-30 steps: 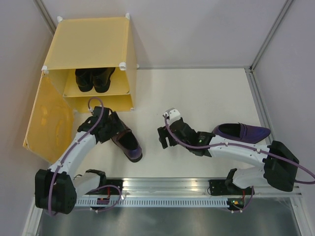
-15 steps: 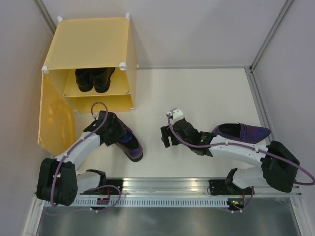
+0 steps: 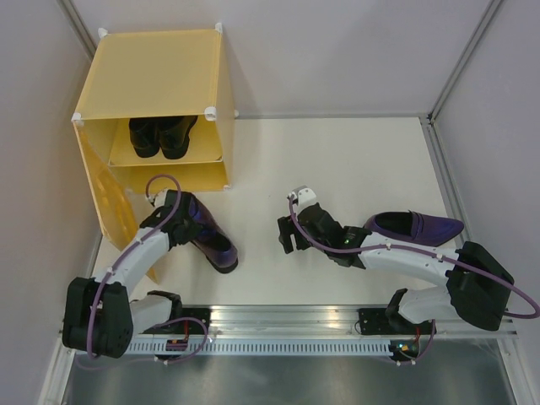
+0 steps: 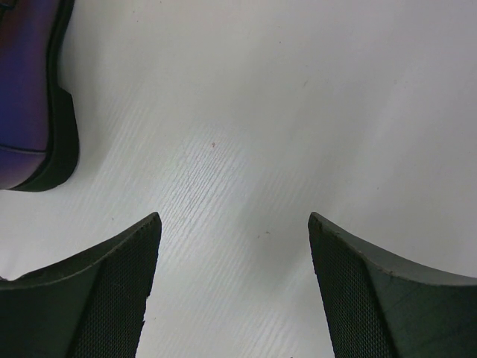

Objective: Place and organize the shoes in the shoe cabinet

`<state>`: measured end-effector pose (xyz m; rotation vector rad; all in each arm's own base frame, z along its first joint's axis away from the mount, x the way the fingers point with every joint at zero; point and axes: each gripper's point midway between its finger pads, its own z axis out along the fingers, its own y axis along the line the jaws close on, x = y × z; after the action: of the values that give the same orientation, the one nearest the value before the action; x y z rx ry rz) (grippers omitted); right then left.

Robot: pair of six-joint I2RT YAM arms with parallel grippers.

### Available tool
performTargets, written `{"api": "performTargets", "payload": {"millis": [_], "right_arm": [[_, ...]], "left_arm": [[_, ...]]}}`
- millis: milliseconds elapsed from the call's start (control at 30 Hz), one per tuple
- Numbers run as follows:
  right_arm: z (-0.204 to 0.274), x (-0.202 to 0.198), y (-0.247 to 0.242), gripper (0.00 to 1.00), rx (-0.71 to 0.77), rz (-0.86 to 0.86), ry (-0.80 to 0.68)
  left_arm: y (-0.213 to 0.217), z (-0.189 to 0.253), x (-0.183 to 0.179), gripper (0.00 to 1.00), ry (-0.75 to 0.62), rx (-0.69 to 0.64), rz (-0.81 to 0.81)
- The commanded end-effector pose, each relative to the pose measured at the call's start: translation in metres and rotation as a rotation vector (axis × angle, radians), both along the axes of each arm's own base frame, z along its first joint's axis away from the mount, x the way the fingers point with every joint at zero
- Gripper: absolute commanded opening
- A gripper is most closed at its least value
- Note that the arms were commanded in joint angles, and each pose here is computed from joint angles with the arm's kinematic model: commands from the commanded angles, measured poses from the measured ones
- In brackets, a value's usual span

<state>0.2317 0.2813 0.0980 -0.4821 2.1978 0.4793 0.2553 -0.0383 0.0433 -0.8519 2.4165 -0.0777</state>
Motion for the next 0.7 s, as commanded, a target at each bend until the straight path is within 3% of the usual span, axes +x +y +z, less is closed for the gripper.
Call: {"api": "performTargets", "payload": {"millis": [0, 467, 667], "right_arm": [[0.015, 0.005, 0.004, 0.83, 0.064, -0.012, -0.033], [0.014, 0.002, 0.005, 0.83, 0.076, 0.000, -0.018], [0.016, 0.001, 0.004, 0.83, 0.086, 0.004, -0.015]], "left_arm": [[0.043, 0.038, 0.017, 0.05, -0.098, 0.150, 0.129], [0.139, 0.086, -0.012, 0.03, -0.131, 0.243, 0.420], [0.132, 0.102, 0.020, 0.03, -0.150, 0.229, 0.269]]}}
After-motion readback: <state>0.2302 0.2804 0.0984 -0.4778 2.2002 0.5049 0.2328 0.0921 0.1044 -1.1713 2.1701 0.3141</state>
